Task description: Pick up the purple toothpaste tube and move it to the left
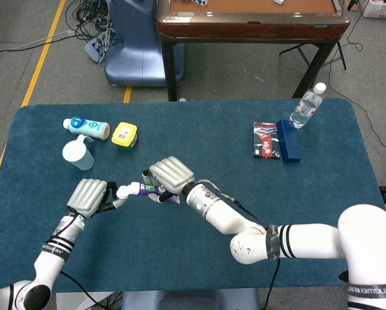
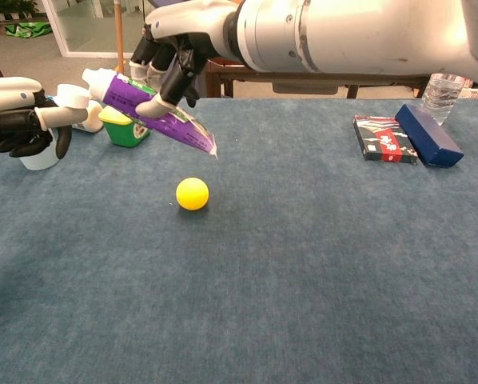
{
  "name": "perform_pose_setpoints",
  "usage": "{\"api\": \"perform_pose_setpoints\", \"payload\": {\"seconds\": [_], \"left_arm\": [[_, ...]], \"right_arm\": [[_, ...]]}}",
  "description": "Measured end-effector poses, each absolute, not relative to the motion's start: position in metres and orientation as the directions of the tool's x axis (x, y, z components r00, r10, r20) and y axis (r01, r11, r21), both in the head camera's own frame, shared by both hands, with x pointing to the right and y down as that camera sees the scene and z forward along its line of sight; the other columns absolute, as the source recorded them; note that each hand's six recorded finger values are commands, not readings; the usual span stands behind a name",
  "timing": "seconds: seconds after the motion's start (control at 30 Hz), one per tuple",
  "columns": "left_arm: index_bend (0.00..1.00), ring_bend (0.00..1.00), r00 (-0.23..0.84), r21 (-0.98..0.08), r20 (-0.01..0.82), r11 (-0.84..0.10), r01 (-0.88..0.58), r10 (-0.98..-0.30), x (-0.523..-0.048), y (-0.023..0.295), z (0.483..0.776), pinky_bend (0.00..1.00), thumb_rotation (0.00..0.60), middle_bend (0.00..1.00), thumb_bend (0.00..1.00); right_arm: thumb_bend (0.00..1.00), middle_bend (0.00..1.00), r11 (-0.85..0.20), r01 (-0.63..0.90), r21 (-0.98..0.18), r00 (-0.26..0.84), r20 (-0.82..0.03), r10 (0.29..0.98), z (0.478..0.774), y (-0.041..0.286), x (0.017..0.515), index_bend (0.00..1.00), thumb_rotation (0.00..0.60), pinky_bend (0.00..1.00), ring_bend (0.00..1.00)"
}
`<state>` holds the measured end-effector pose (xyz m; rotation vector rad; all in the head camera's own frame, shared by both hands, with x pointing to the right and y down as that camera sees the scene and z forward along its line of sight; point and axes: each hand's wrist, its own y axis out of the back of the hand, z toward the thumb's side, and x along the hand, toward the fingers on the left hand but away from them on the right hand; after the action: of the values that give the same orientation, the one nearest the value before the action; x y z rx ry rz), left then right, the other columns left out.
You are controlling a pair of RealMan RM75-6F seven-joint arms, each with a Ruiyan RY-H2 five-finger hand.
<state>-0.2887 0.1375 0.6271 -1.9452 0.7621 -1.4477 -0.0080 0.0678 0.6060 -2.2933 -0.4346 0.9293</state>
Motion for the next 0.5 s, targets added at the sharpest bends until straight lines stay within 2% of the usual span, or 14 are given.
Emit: {"api": "perform_pose_setpoints", "payload": {"seconds": [0.27, 0.5], "left_arm": [[0.55, 0.79, 0.242, -0.753, 0.623, -0.654, -0.071, -0.744, -0.29, 0.135, 0.623, 0.83, 0.0, 0.84, 0.16], [0.55, 0.79, 0.246, -0.759, 0.622, -0.65, -0.044, -0.743, -0.288, 0.132, 0.621, 0.83, 0.0, 0.84, 0.16]], "right_arm": [[0.82, 0.87, -0.744, 0.041, -0.667, 0.678, -0.528, 0.511, 0.613, 0.066, -0.007, 0.97, 0.6, 0.46, 0.76], [0.83, 0.88, -0.746, 0.008, -0.666, 0.676, -0.546, 0.495, 0.618, 0.07, -0.01, 0.97, 0.6, 0.46, 0.76]]}}
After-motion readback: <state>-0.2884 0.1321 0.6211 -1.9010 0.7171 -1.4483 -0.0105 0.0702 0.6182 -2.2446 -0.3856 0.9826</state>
